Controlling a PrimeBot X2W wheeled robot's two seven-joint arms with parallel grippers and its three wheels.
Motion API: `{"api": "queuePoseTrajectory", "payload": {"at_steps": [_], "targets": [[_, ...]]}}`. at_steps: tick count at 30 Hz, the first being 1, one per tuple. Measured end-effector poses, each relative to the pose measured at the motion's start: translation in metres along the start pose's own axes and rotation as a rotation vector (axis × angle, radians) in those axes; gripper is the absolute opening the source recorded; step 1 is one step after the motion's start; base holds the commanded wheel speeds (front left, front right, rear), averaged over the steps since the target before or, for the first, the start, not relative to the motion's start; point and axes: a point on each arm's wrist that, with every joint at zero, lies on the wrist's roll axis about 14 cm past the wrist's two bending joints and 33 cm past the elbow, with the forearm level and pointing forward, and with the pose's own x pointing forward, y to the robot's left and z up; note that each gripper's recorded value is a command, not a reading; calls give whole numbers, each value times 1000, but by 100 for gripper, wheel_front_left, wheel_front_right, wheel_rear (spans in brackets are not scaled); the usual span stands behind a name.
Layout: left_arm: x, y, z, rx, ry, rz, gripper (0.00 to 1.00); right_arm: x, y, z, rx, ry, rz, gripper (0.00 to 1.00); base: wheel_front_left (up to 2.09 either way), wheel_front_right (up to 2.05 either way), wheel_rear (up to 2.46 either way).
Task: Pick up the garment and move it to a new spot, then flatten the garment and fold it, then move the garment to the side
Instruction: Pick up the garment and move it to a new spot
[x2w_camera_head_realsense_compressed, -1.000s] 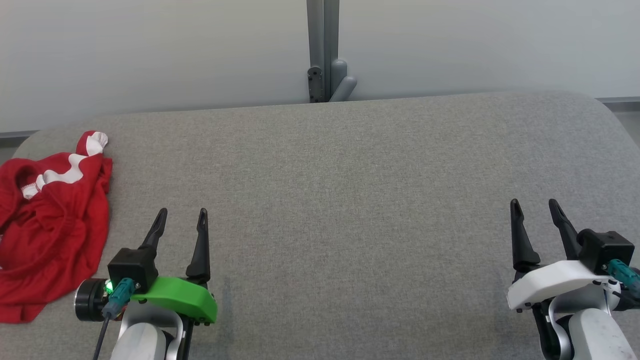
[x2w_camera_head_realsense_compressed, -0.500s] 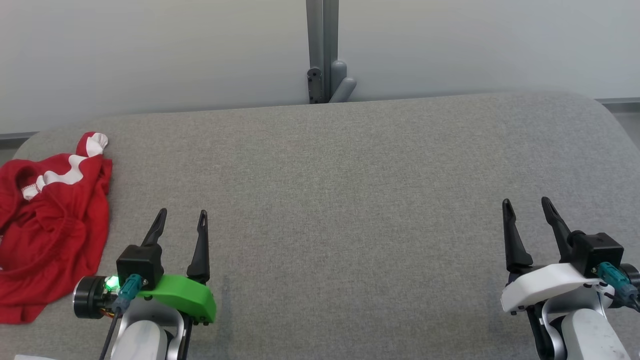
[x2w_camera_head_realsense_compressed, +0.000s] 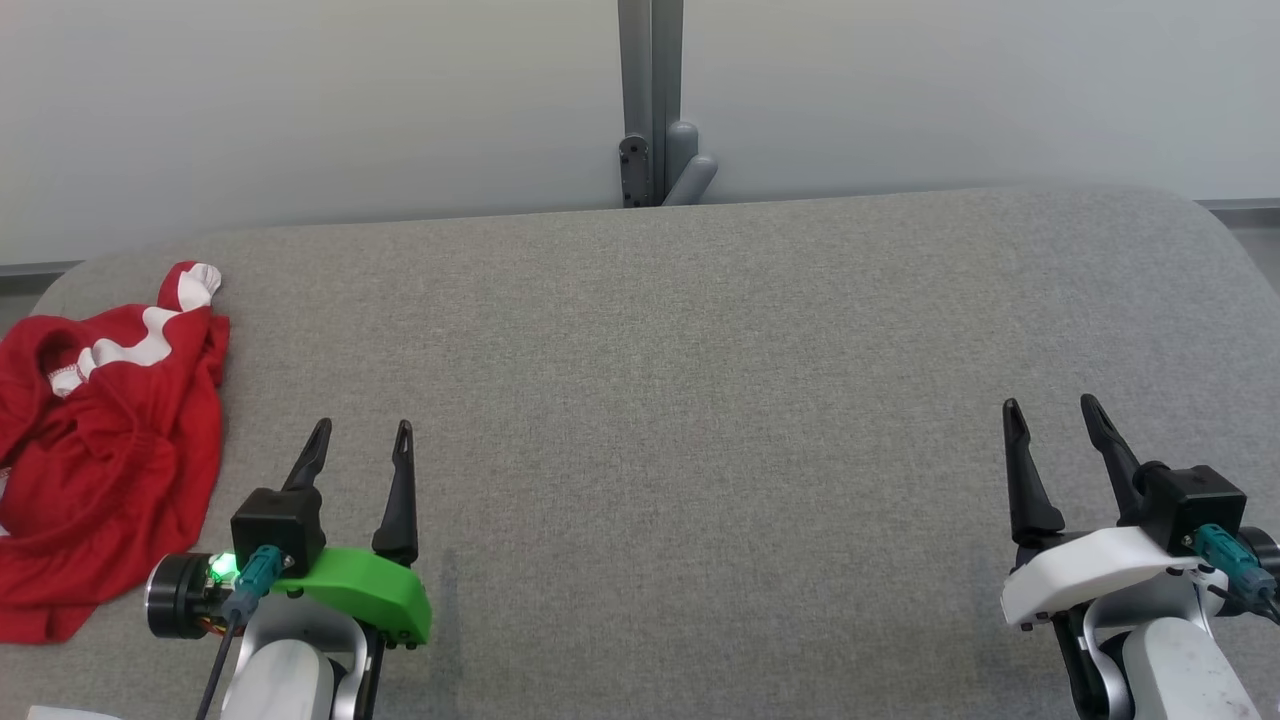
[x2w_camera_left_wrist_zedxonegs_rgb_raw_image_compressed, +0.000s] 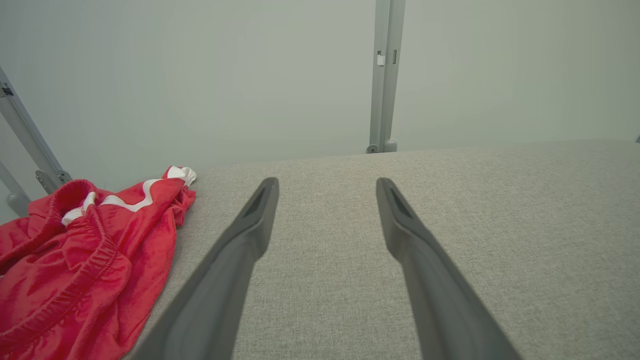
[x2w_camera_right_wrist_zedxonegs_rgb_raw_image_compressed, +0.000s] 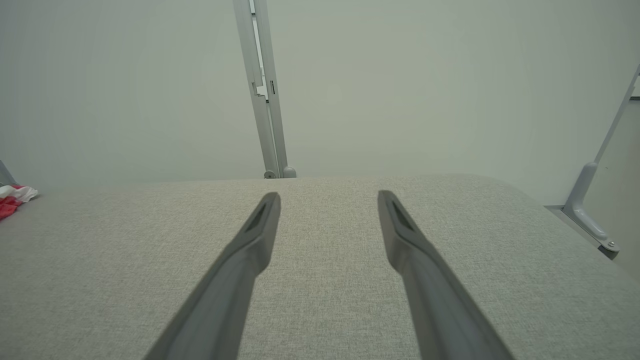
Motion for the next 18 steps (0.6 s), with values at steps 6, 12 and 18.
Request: {"api": "queuePoseTrajectory", "payload": {"at_steps": [6, 12, 18], "targets": [[0, 1, 0, -5, 1, 5, 100, 0, 0, -1, 9, 4, -1, 100, 0, 0, 0], [-3, 7, 1, -19, -3, 28, 100, 2, 3, -1, 8, 3, 8, 100, 0, 0, 0], [-10, 25, 5, -24, -16, 88, 100, 11, 18, -1, 7, 2, 56, 100, 0, 0, 0]]}}
